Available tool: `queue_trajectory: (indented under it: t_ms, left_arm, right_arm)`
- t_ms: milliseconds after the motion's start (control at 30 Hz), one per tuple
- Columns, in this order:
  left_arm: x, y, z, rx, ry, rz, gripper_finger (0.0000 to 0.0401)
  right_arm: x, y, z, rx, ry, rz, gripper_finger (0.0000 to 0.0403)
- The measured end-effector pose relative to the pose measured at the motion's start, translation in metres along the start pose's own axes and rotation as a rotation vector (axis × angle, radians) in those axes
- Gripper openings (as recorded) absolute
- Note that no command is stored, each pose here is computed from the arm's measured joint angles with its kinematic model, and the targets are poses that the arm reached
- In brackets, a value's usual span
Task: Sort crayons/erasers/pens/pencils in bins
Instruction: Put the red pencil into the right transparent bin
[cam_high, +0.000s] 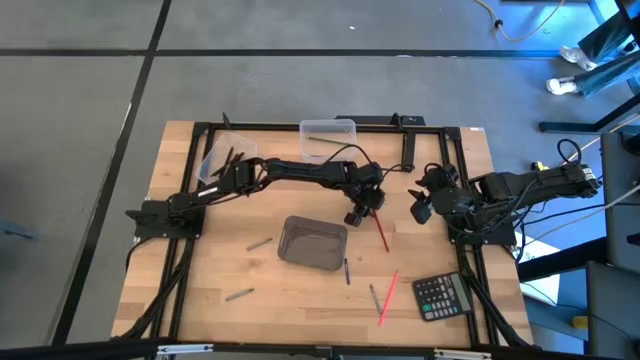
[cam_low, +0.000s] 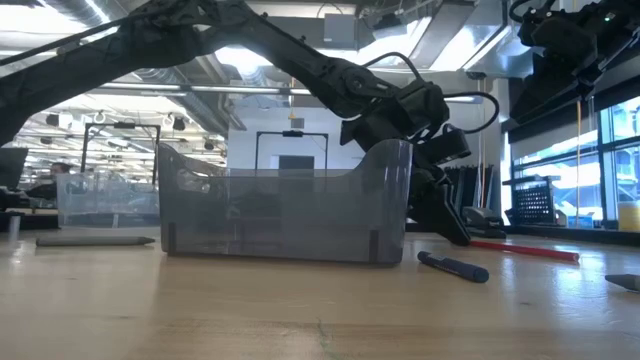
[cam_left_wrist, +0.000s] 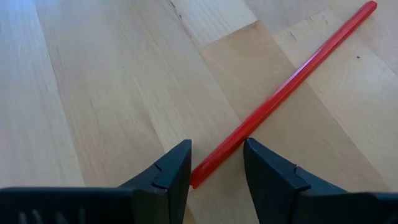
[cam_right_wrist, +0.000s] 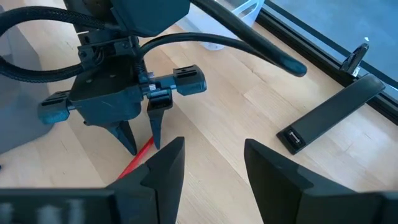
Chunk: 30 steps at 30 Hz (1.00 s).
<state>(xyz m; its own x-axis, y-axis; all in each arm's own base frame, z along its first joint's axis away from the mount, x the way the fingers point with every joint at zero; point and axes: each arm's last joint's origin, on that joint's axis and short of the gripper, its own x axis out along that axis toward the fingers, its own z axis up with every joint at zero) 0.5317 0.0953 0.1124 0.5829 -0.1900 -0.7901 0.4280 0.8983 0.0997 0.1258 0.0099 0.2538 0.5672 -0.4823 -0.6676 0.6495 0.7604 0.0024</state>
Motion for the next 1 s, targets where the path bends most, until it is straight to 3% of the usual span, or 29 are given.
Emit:
queue_trajectory:
  t_ms: [533, 1000]
  left_arm:
    - [-0.0034, 0.0014, -0.0083, -0.021, 0.040, -0.053, 0.0089]
    - [-0.0027, -0.0014, -0.0072, 0.039, 0.058, -0.043, 0.0010]
  right_arm:
    - [0.0000, 0.0000, 0.0001, 0.003, -0.001, -0.001, 0.0171]
    - [0.0000, -0.0001, 0.0002, 0.004, -0.003, -0.002, 0.0171]
